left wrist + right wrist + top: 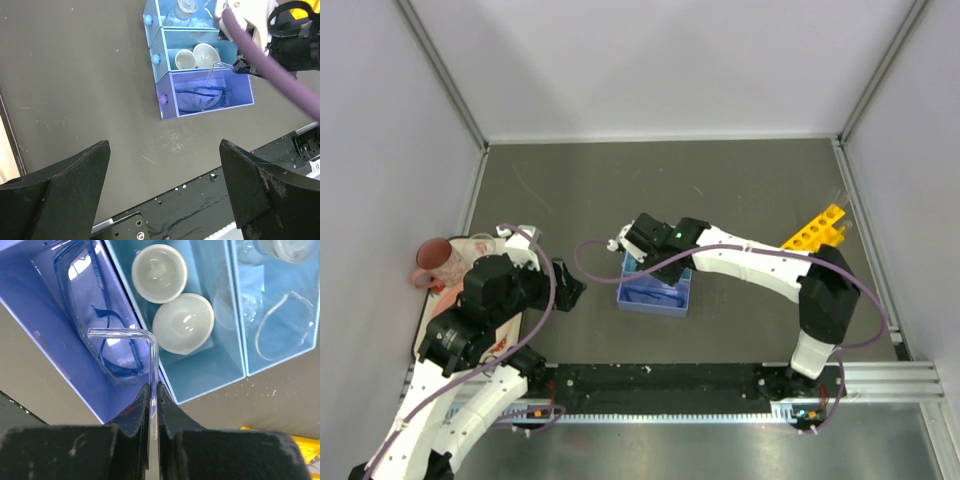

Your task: Organize the chemistry lab equipment

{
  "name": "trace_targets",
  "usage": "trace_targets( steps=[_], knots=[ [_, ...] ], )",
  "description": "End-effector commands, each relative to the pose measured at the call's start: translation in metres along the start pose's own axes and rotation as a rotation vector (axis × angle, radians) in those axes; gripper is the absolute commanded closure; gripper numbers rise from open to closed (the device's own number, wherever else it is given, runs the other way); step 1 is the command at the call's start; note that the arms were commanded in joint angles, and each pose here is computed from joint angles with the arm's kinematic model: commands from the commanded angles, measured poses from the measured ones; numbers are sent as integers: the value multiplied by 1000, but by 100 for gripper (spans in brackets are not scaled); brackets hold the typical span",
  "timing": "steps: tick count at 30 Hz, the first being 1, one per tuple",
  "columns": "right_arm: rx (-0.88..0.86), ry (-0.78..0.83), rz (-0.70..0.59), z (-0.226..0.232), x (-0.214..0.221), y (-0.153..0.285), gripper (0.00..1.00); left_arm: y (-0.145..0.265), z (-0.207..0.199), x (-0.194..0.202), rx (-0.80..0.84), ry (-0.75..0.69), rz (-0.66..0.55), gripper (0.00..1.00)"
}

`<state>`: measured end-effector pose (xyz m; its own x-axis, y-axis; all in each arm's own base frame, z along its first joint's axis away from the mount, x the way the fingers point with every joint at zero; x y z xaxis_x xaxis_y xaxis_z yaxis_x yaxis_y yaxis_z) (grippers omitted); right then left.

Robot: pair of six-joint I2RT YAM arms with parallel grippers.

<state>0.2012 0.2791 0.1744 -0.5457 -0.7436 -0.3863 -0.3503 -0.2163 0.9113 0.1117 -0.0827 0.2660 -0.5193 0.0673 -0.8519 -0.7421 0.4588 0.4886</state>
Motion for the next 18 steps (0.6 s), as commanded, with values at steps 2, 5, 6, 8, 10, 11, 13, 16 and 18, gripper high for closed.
trace_targets(
  steps=[2,5,6,8,10,11,13,16,18],
  knots=[
    [-57,81,-47,13,-13,-4,100,5,0,-3,-4,-14,-28,4],
    [-89,94,-40,22,-11,-8,100,6,0,-4,-2,-17,-31,4],
    [-102,98,-39,24,-10,-9,100,6,0,-4,-1,-17,-31,4],
    [-111,123,-34,33,-8,-12,100,6,0,-5,-1,-18,-31,4],
    [-116,132,-25,38,-6,-16,100,6,0,-5,-2,-20,-31,4],
    [-122,134,-20,40,-6,-19,100,5,0,-5,0,-20,-29,4],
    [-128,140,-3,43,-2,-25,100,5,0,-5,-1,-20,-29,4],
    [-130,147,8,47,1,-35,100,6,0,-5,-2,-20,-31,4],
    [-137,151,-4,50,0,-40,100,6,0,-5,-2,-20,-31,4]
  ],
)
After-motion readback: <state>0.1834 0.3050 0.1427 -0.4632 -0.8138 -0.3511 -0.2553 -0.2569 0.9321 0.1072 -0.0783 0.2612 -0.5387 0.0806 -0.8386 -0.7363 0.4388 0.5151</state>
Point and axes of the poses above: each gripper's point midway between its finger pads, its own y axis back along the fingers, its own z axis along the line the jaws close on, x = y × z, the point moved 6 cm from there along y, back along the fingers, and after that the axes turned 11 degrees about -y, right-handed, at the moved point
